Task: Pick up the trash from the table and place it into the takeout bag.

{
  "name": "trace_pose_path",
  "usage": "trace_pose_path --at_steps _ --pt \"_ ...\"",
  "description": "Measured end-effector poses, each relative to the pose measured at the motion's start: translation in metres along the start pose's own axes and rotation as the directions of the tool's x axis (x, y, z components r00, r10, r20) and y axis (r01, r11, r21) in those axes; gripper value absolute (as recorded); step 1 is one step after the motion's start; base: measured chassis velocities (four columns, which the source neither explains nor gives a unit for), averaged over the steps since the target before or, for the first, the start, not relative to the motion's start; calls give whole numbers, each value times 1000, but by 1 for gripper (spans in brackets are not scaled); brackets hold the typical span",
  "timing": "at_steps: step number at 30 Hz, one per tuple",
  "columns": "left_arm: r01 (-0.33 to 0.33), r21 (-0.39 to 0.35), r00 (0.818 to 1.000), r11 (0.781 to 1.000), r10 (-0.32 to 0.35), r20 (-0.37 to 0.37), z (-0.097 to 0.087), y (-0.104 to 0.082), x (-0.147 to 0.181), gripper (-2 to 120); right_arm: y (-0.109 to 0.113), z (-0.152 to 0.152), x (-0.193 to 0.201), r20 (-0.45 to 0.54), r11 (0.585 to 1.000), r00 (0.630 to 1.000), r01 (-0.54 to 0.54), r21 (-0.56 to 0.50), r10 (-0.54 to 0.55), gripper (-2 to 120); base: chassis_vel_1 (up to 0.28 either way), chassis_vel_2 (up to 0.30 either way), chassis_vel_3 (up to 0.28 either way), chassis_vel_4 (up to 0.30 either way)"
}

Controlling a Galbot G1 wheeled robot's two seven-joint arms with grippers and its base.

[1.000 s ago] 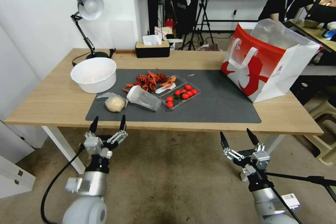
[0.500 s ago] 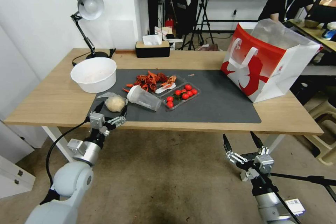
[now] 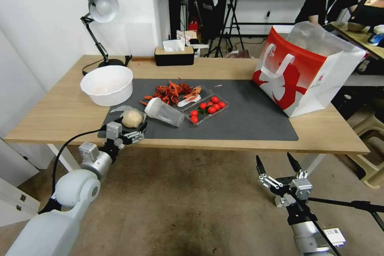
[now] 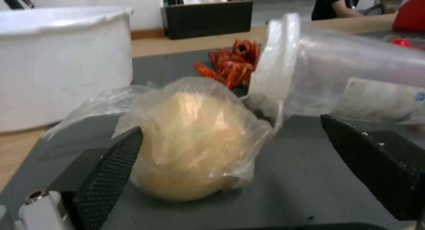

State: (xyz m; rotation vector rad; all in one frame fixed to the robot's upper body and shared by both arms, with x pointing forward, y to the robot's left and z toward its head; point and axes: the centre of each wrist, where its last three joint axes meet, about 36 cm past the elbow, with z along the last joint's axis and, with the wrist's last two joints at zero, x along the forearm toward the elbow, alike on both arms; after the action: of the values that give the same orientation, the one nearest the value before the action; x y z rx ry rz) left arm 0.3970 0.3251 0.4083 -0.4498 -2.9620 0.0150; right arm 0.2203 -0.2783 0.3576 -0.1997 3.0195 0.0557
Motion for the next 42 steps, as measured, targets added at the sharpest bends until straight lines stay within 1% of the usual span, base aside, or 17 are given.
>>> trace_pose_path --at_steps 8,21,23,24,25,27,28,30,31,32,33,36,37,39,40,41,42 --pt "22 8 1000 1000 -22 -15 6 3 -8 100 0 2 3 4 1000 1000 -5 5 5 100 0 0 0 0" --pt "62 -3 998 998 -62 -4 6 5 -12 98 -1 4 4 10 1000 1000 -11 15 11 100 0 0 0 0" --pt "69 -4 998 998 -69 -1 5 6 -13 91 -1 4 4 10 1000 1000 -12 15 12 100 0 0 0 0" --pt "69 -4 998 998 -69 -1 5 6 -13 91 -1 4 4 10 1000 1000 -12 15 12 100 0 0 0 0" --pt "71 -1 997 997 -71 -2 6 6 -15 83 -1 4 4 11 1000 1000 -14 15 14 100 0 0 0 0" --pt "76 1 997 997 -76 -9 7 7 -17 73 -1 4 4 11 1000 1000 -16 14 16 100 0 0 0 0" --pt "76 1 997 997 -76 -9 7 7 -17 73 -1 4 4 11 1000 1000 -16 14 16 100 0 0 0 0" --pt "80 7 997 997 -80 -22 7 9 -18 65 -1 2 4 14 1000 1000 -19 16 18 100 0 0 0 0" --pt "85 6 996 996 -85 -25 7 10 -19 58 -1 2 4 14 1000 1000 -18 17 18 100 0 0 0 0" --pt "85 6 996 996 -85 -25 7 10 -19 58 -1 2 4 14 1000 1000 -18 17 18 100 0 0 0 0" --pt "89 7 996 996 -89 -26 8 12 -19 53 -1 2 4 15 1000 1000 -18 18 18 100 0 0 0 0" --pt "87 22 996 996 -86 -20 10 16 -15 41 1 3 4 16 1000 1000 -15 17 15 100 0 0 0 0" --pt "87 22 996 996 -86 -20 10 16 -15 41 1 3 4 16 1000 1000 -15 17 15 100 0 0 0 0" --pt "88 23 996 996 -88 -10 13 18 -13 30 1 4 4 15 1000 1000 -15 18 15 100 0 0 0 0" --pt "91 26 996 996 -91 -2 13 20 -11 27 1 4 4 14 1000 1000 -16 17 15 100 0 0 0 0" --pt "91 26 996 996 -91 -2 13 20 -11 27 1 4 4 14 1000 1000 -16 17 15 100 0 0 0 0" --pt "92 29 996 995 -93 9 12 22 -9 21 2 5 4 13 1000 1000 -15 15 15 100 0 0 0 0"
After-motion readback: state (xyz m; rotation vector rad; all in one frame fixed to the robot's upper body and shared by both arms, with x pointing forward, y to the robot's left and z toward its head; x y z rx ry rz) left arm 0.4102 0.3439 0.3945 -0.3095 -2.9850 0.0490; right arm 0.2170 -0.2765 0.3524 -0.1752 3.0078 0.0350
